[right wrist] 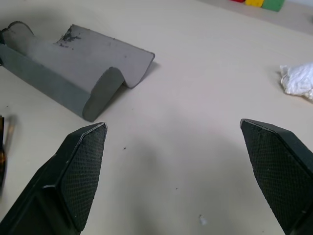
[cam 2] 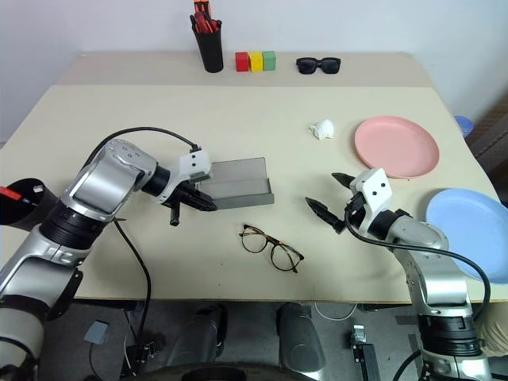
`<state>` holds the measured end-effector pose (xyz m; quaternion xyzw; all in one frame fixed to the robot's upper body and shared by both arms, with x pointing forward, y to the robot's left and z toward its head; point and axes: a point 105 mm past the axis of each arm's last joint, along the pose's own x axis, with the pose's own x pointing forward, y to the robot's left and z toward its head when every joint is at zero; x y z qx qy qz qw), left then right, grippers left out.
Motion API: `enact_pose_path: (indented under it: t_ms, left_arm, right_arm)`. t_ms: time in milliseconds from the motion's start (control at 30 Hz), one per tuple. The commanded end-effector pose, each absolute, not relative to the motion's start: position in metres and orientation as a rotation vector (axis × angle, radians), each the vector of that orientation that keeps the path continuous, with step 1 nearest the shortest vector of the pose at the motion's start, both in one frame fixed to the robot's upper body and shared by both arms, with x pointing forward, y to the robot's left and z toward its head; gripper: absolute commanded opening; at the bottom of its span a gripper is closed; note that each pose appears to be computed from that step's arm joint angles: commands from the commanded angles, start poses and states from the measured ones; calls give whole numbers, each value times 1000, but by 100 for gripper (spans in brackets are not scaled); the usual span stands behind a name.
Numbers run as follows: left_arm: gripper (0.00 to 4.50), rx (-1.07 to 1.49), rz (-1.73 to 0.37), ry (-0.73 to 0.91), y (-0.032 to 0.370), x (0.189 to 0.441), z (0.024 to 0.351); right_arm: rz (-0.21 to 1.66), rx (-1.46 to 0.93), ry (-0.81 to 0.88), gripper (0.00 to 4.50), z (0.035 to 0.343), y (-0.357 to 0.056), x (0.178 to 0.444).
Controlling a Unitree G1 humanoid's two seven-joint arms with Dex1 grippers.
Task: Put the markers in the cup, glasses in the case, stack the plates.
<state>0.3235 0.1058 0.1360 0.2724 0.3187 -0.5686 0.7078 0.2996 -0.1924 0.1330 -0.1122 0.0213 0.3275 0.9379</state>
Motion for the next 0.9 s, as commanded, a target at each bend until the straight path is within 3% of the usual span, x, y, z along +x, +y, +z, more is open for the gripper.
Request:
enact_pose_path:
  t_ms: [33,900]
  left_arm:
    - [7,636,-1255,682,107,326,137]
    - [7,740,-1267,620,109,329,131]
  right_arm:
    - [689,-253,-12,450,149,-189,295]
    - [712,-255,-26,450,168,-175,290]
